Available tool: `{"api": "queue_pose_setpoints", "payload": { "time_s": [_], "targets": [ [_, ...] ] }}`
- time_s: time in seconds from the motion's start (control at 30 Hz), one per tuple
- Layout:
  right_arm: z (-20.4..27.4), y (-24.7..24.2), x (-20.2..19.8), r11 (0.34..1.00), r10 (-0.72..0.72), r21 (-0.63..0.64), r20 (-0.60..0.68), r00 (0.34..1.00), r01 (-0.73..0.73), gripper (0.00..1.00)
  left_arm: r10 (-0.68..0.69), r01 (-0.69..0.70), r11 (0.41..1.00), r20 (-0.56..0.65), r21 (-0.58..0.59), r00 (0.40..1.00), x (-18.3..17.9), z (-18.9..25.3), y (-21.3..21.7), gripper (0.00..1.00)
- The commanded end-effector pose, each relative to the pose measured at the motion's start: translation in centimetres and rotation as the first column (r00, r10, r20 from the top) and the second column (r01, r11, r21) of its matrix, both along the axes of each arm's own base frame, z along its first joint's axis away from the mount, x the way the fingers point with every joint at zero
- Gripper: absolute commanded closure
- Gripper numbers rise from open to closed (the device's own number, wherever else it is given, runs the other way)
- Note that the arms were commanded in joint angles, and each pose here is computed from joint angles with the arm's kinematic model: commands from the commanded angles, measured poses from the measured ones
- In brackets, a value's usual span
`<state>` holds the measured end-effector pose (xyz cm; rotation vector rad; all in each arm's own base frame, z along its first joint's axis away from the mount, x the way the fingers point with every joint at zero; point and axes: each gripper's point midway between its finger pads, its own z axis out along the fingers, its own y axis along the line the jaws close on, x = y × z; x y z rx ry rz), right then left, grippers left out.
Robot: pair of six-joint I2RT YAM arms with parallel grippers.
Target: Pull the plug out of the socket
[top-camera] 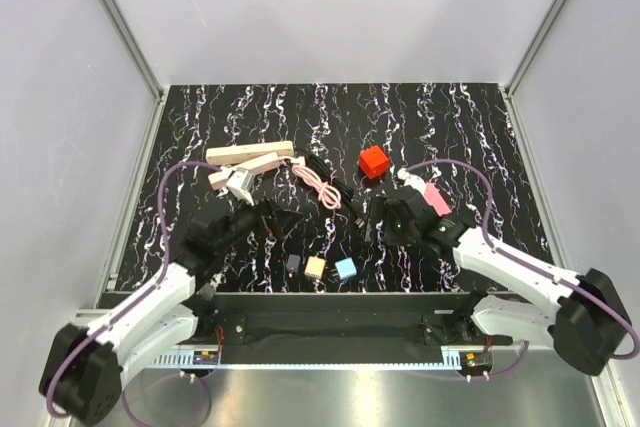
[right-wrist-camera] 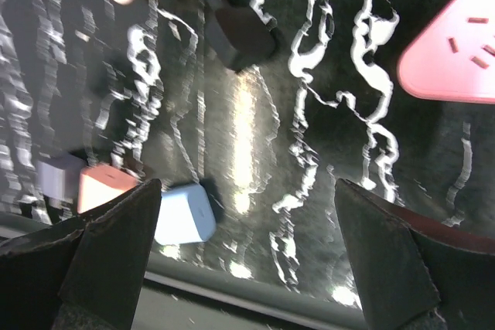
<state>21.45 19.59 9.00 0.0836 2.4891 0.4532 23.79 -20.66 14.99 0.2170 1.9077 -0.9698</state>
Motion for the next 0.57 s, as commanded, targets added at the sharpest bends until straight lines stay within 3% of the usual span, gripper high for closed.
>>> {"api": "queue_pose_setpoints", "payload": {
  "time_s": [0.0,0.17,0.33,0.47,0.53],
  "targets": [
    [3.0,1.2,2.0,0.976,-0.111,0.202,0.136,0.984,0.082,0.0,0.004,-0.004,0.997,-0.001,-0.076,1.0,-2.0,0.9,0.6,0.01],
    [1.9,1.8,-0.3,0.948,-0.076,0.315,0.095,0.993,0.042,0.0,-0.054,0.043,0.971,-0.04,-0.236,0.998,-5.1,0.5,0.3,0.01],
    [2.3,1.8,-2.5,0.886,-0.08,0.462,0.094,0.992,0.028,0.0,-0.15,0.109,0.878,-0.052,-0.467,0.987,-8.4,-0.1,-0.1,0.01],
    [1.0,1.0,-4.1,0.837,-0.098,0.545,0.086,0.991,0.035,0.0,-0.19,0.145,0.854,-0.04,-0.5,0.981,-9.6,-0.1,-0.2,0.01],
    [3.3,2.0,-5.4,0.771,-0.027,0.633,0.139,0.99,-0.067,0.0,-0.268,0.25,0.801,0.048,-0.544,0.962,-11.2,2.4,-0.5,0.01]
  ]
}}
